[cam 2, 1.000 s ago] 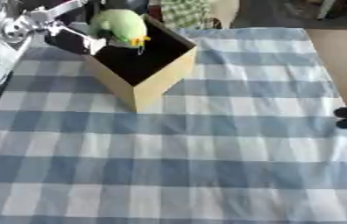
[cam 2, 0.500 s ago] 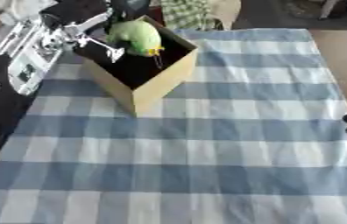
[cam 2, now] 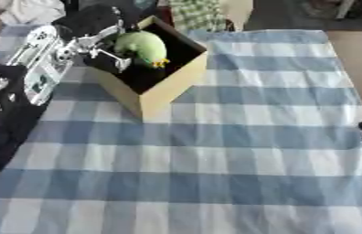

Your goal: Pick up objects on the table and place them in the box.

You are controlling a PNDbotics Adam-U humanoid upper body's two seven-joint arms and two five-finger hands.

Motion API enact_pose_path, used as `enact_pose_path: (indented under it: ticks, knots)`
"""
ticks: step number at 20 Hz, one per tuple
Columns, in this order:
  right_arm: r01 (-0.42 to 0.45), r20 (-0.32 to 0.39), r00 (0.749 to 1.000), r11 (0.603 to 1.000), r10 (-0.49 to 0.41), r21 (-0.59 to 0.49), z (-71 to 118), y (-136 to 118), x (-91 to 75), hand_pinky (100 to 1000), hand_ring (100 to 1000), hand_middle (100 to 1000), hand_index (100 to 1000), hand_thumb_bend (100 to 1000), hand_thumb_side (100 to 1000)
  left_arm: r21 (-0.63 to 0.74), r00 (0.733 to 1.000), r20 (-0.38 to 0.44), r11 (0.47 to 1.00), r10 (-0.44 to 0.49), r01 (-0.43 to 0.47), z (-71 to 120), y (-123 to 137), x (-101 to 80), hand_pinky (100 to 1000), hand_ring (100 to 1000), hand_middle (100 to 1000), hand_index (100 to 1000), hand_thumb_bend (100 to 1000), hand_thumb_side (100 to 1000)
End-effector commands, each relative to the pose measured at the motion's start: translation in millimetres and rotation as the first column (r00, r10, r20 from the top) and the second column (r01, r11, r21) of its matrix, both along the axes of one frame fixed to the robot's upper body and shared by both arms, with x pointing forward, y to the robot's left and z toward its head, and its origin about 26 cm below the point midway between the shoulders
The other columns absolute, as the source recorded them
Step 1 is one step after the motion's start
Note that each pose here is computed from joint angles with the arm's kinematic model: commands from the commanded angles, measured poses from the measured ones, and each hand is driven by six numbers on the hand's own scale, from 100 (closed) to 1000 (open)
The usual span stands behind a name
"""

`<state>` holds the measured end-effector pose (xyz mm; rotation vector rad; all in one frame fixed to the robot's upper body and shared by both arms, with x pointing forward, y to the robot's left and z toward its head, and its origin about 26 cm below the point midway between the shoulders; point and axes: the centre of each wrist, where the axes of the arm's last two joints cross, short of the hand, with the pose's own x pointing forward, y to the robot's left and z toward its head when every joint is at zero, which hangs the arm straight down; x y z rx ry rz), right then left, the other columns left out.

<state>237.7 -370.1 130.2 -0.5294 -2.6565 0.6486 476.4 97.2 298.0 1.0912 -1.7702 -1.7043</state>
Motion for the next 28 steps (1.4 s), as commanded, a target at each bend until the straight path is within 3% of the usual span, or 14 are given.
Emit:
enact_pose_path:
  ticks: [1,6,10,14,16,20,23,28]
  knots:
    - [-0.006,0.012,1.000,1.000,0.006,-0.008,5.7,0,-1.0,744,716,578,776,100,751,-0.014,1.000,0.020,1.000,-0.014,0.014,10.3,-2,-1.8,323,577,649,746,100,125]
    - [-0.007,0.002,1.000,1.000,0.007,-0.004,4.5,0,-1.3,744,715,577,776,100,752,0.002,0.999,0.030,1.000,-0.015,0.015,12.2,-5,-4.2,380,650,731,826,100,109]
    - [-0.009,-0.004,1.000,1.000,0.009,-0.004,4.0,0,-1.7,743,714,576,776,100,752,0.030,0.999,0.047,1.000,-0.006,0.005,16.2,-7,-7.0,417,706,782,865,326,275]
    - [-0.009,-0.008,1.000,1.000,0.009,-0.003,3.9,0,-2.1,744,714,576,776,100,751,0.042,0.998,0.057,0.999,0.013,-0.016,18.7,-6,-7.7,414,713,792,877,432,365]
    - [-0.010,-0.009,1.000,1.000,0.009,-0.003,3.9,-1,-2.1,744,714,576,776,100,751,0.040,0.998,0.059,0.999,0.016,-0.019,18.9,-5,-7.6,411,712,791,877,426,378]
    - [-0.010,-0.013,1.000,1.000,0.010,-0.001,4.0,-1,-2.2,744,715,577,776,100,751,0.016,0.998,0.062,1.000,0.007,-0.008,21.4,-5,-8.8,379,680,764,856,286,325]
    - [-0.011,-0.015,1.000,1.000,0.011,-0.001,4.2,-1,-2.4,744,715,577,776,100,751,-0.012,0.997,0.076,1.000,-0.011,0.012,26.1,-6,-12.2,365,665,753,847,230,312]
    - [-0.008,-0.013,1.000,1.000,0.008,-0.004,4.1,-4,-4.3,746,717,579,777,100,747,-0.077,0.989,0.136,0.995,-0.052,0.063,46.0,-3,-25.5,336,635,732,832,129,235]
